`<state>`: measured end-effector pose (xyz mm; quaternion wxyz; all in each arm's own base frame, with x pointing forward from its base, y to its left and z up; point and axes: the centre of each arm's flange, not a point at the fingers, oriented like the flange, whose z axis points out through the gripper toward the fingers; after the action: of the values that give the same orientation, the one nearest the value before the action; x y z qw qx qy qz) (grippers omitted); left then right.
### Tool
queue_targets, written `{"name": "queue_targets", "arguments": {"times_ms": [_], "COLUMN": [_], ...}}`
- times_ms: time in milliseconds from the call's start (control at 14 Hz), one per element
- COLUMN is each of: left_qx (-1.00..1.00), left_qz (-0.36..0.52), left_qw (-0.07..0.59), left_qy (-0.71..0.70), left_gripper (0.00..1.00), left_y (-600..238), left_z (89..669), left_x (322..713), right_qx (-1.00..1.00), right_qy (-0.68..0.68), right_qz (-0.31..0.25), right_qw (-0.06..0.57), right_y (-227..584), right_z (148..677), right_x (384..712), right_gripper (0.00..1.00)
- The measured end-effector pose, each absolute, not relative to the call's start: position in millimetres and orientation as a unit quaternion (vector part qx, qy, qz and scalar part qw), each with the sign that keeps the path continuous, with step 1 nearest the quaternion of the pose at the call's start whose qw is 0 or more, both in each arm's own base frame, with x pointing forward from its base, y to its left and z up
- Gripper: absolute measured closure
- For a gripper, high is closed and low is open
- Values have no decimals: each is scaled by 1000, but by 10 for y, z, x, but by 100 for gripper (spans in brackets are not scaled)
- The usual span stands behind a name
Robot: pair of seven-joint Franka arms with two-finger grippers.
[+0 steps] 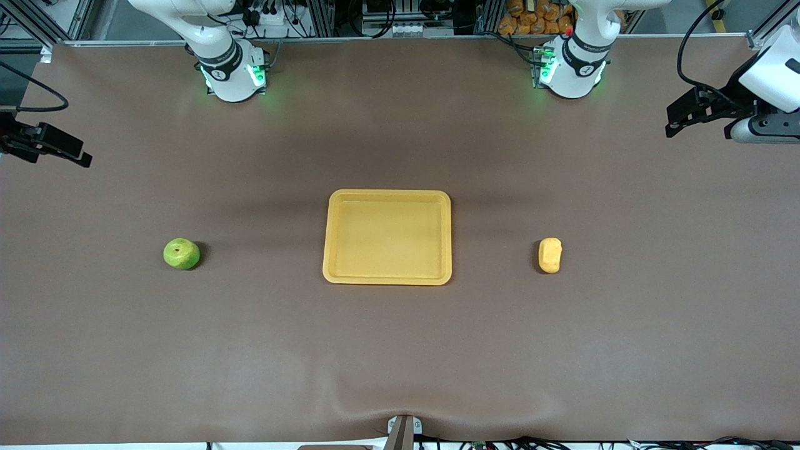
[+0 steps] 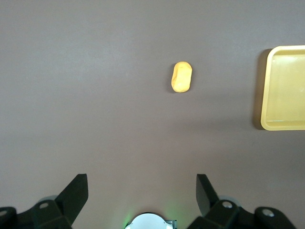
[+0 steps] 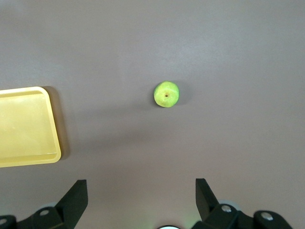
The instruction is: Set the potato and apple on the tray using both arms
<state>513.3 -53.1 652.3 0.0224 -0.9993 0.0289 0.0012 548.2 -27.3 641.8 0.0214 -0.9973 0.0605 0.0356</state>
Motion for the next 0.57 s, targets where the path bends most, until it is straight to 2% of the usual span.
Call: {"name": "queue_targets", "arguments": {"times_ms": [571], "left_qx": [-999], "left_qz": [4], "left_qw": [22], "left_qy": [29], "left_gripper": [0], "left_y": [-531], "left_z": [6495], "left_x": [5150], "right_qx": [-997], "right_qy": [60], "right_qz": [36], "right_qw": [21], "right_y": [-277], "right_z": [6417], "right_x": [5480], "right_gripper": [0]}}
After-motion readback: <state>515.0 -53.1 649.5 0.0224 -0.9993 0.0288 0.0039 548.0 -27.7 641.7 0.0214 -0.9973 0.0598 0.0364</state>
